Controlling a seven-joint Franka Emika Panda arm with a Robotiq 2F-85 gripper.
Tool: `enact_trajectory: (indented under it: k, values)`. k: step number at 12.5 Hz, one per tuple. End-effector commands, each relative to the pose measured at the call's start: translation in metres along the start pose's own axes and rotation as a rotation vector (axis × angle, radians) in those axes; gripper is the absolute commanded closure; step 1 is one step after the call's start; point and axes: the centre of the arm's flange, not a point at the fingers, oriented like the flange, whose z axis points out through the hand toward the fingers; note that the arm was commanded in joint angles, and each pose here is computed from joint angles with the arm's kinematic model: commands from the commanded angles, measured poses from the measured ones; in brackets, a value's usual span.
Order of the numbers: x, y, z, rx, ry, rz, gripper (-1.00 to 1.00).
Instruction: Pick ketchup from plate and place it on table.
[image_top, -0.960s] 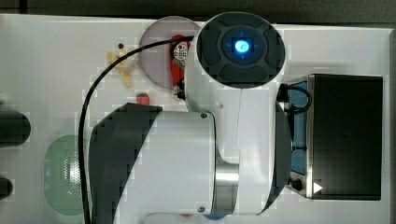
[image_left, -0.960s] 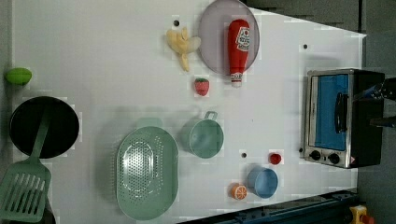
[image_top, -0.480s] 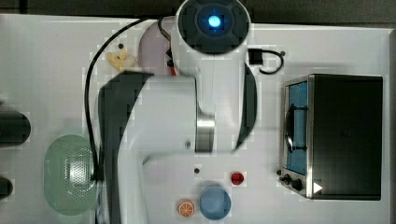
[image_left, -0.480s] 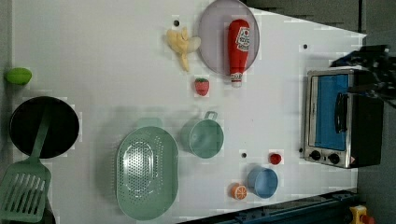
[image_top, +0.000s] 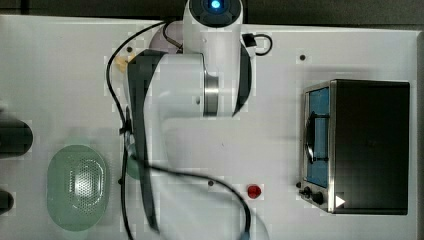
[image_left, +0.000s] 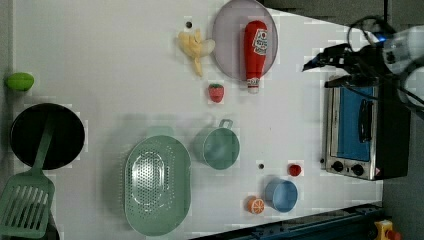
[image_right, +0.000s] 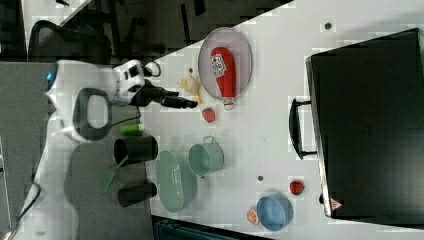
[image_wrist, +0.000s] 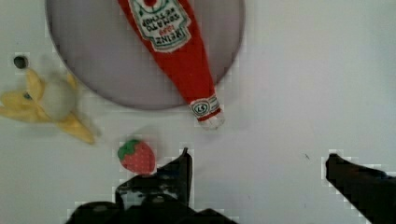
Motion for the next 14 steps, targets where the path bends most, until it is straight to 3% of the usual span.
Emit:
enact_trajectory:
  k: [1,4,11,14]
  values:
    - [0.016,-0.018,0.008,-0.021,0.038,-0.2,-1.0]
    - [0.036,-0.042,0.043,-0.057,0.064,-0.306,-1.0]
    - [0.063,-0.073,0.128,-0.057,0.156,-0.373,-1.0]
    - [0.068,-0.073,0.158,-0.051,0.157,-0.378,-1.0]
